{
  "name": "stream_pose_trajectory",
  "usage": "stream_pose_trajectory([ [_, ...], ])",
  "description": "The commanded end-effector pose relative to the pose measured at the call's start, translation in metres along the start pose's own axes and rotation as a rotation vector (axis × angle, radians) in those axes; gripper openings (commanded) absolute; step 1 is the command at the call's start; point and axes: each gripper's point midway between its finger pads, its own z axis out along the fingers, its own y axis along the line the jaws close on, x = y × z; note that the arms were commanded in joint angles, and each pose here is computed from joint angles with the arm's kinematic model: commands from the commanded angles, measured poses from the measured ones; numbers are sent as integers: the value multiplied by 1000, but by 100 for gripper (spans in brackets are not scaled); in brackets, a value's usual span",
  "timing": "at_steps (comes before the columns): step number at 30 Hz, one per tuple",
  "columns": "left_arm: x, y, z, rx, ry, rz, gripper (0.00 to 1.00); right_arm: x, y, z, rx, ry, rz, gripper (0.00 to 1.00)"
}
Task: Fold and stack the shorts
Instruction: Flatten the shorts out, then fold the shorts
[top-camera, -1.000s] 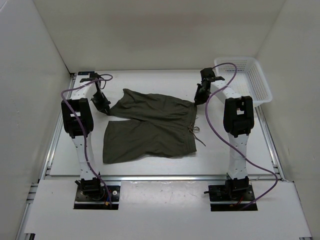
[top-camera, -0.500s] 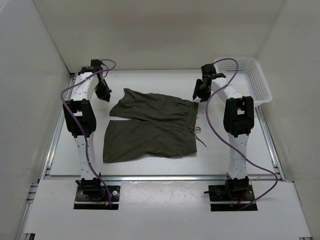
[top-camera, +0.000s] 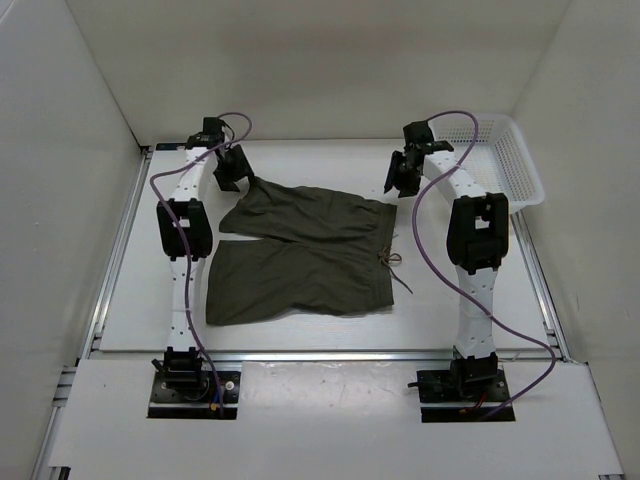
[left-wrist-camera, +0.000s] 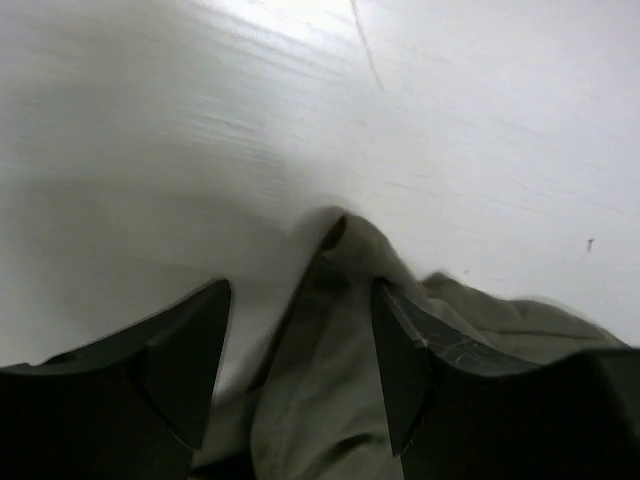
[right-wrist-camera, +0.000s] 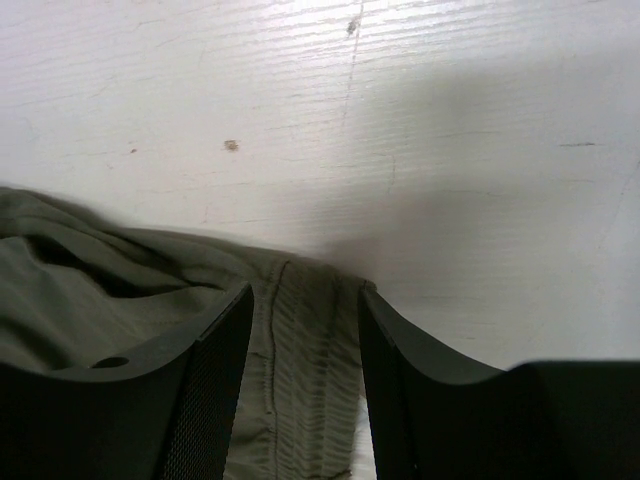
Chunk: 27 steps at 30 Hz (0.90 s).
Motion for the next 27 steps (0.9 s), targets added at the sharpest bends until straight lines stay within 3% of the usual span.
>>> stream_pose_trajectory([
  [1,-14,-37,-10,135,-42,9,70,-4,10,0,-38,2,-24,51],
  [5,-9,-45,2,168,-26,-3,67,10,3,10,-22,42,-20,51],
  [8,-8,-43,7,168,-26,-3,57,19,-2,13,-13,64,-28,51],
  [13,-7,-49,12,177,-31,8,10,20,-4,12,-3,63,-38,51],
  [21,-31,-39,-8,125,-111,-22,10,41,-9,35,32,120,-60,51],
  [26,-51,-33,-34,133,-163,-36,10,30,-14,39,69,85,-64,20],
  [27,-55,-27,-34,120,-172,-34,10,26,-13,38,74,73,-56,7],
])
